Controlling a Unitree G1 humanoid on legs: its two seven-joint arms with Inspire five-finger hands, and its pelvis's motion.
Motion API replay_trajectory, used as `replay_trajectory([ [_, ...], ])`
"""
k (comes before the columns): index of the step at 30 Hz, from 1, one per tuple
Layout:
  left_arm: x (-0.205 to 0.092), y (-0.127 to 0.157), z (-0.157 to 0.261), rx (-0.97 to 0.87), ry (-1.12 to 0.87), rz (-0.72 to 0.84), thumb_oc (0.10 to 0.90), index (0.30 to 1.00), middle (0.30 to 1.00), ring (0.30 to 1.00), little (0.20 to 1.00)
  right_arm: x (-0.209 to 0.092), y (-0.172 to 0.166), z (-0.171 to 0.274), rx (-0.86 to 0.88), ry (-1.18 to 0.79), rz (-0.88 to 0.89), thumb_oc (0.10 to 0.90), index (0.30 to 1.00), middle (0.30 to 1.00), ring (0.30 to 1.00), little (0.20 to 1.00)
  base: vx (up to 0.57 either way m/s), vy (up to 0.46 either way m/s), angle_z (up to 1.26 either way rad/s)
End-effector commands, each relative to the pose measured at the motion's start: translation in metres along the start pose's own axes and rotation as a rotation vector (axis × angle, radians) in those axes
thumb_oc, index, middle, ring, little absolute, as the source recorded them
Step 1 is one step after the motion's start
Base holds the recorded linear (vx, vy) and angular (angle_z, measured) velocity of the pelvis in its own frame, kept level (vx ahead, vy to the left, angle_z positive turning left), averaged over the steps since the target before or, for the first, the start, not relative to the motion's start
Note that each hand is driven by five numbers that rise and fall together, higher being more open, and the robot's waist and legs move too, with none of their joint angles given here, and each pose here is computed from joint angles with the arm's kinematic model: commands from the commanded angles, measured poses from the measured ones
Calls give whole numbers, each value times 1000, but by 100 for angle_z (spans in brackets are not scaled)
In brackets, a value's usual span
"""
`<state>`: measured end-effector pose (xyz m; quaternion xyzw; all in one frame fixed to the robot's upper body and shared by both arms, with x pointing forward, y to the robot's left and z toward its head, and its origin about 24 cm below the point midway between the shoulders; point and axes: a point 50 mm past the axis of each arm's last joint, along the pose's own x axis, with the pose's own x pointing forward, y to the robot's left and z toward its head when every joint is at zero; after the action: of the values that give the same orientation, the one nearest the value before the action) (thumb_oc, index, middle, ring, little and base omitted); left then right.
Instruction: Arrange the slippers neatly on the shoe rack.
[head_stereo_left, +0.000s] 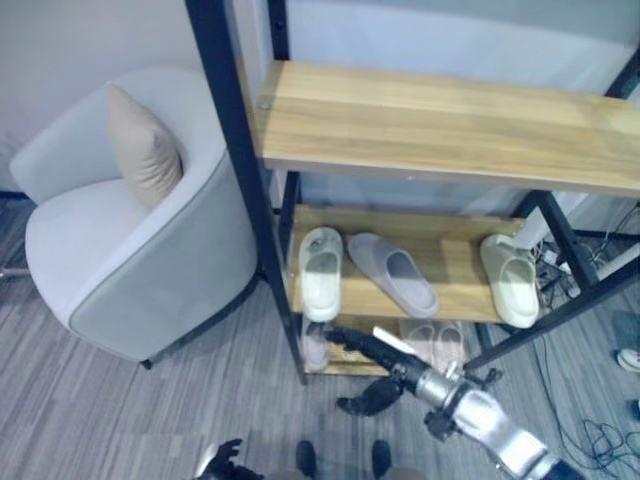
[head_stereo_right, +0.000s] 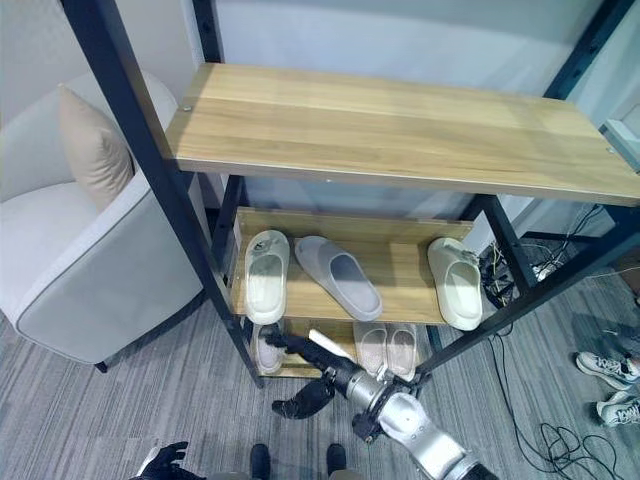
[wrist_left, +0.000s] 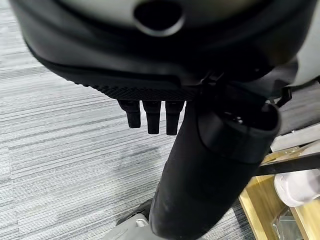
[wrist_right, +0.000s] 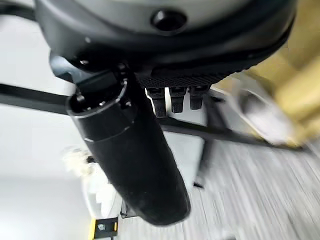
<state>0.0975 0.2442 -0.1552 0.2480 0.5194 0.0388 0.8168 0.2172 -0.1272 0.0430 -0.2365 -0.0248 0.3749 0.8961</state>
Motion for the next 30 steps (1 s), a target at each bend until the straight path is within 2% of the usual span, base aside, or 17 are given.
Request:
replay_trajectory([
  [1,-1,-6,2,65,-37,-6,800,900,900,900,900,2,-48,57,-269,-281,-209,800,900,900,900,900,42,40,0],
  [5,-5,-14,-8,56,0,-28,800,900,900,900,900,-1,-79,67,-377,-302,-402,800,900,900,900,900,36,23,3],
  [7,-6,-15,-12,50,15,-29,800,900,900,900,900,-3,-84,70,-390,-311,-443,800,900,900,900,900,16,2,0],
  [11,-7,-16,-19,46,34,-33,800,900,900,900,900,-9,-114,59,-424,-242,-651,800,900,900,900,900,36,-8,4],
  [22,1,1,8,1,-53,29,800,900,900,900,900,4,-182,60,-460,-163,-883,800,900,900,900,900,-26,-14,7],
  [23,2,-1,14,-1,-73,29,800,900,900,900,900,5,-192,62,-388,-180,-950,800,900,900,900,900,-25,4,8],
  [30,2,-2,20,-25,-89,34,800,900,900,900,900,8,-209,65,-336,-173,-997,800,900,900,900,900,-11,-4,2],
])
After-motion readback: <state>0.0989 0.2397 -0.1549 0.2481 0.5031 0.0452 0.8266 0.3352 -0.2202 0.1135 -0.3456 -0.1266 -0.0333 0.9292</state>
